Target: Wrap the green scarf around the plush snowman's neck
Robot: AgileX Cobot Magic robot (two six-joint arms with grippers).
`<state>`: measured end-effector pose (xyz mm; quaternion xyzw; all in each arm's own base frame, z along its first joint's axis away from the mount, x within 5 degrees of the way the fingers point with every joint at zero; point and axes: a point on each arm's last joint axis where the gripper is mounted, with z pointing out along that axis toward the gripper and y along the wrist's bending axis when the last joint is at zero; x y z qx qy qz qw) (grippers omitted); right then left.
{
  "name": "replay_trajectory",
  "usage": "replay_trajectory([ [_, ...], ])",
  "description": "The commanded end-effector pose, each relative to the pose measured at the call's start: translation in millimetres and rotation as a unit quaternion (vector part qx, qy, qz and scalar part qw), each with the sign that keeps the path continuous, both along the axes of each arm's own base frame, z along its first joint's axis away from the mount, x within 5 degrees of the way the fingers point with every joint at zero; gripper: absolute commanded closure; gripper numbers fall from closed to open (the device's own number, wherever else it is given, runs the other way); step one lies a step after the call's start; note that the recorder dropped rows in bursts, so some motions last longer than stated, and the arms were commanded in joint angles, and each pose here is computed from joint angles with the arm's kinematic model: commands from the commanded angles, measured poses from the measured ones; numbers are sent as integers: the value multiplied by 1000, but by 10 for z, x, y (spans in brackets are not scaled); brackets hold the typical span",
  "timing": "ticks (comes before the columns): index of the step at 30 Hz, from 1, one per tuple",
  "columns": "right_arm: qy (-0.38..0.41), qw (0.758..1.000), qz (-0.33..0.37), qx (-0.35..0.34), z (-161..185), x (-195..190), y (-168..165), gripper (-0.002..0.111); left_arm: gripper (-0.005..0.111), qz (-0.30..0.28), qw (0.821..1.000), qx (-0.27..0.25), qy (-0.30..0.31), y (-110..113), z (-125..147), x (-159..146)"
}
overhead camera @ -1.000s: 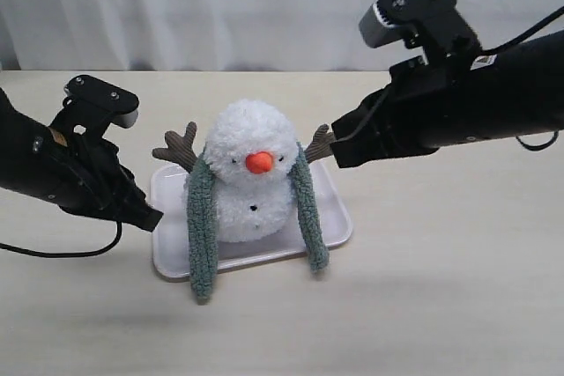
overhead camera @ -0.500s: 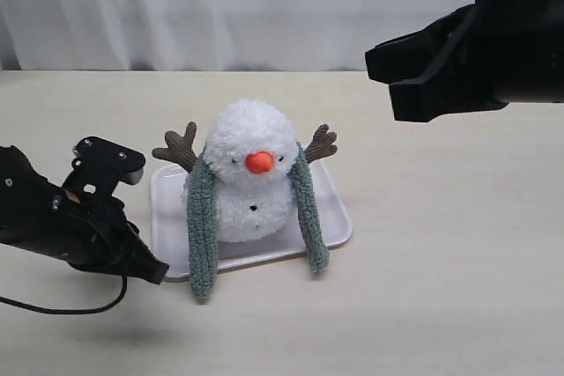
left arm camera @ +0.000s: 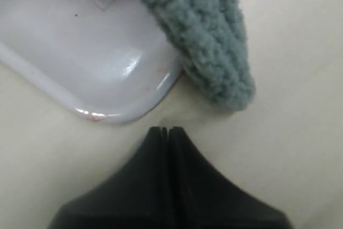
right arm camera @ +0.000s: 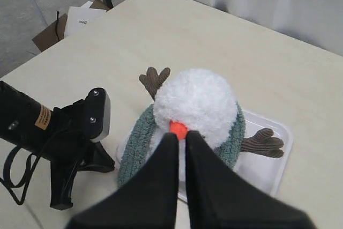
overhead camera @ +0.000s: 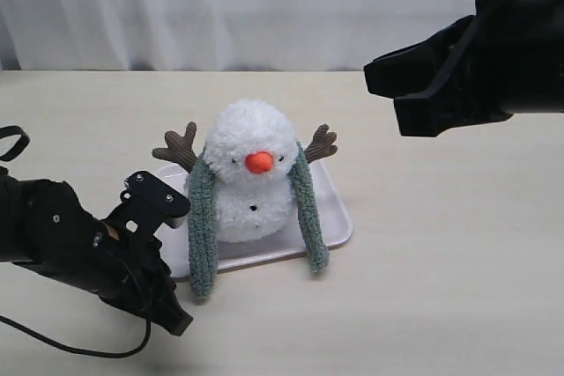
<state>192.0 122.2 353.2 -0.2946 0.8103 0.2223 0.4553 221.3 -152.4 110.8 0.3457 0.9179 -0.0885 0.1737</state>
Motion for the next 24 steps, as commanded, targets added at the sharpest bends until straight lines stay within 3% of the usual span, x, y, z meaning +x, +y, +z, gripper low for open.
replay_trajectory([
  [1,3,1000,2,2,3,-23,-2,104,107,3,1000,14,-9,6,-148,38],
  [17,13,1000,10,-3,-13,-42,2,104,107,13,995,13,-101,8,-126,203],
  [24,13,1000,12,-4,-15,-45,3,104,107,10,995,14,-96,8,-131,195],
])
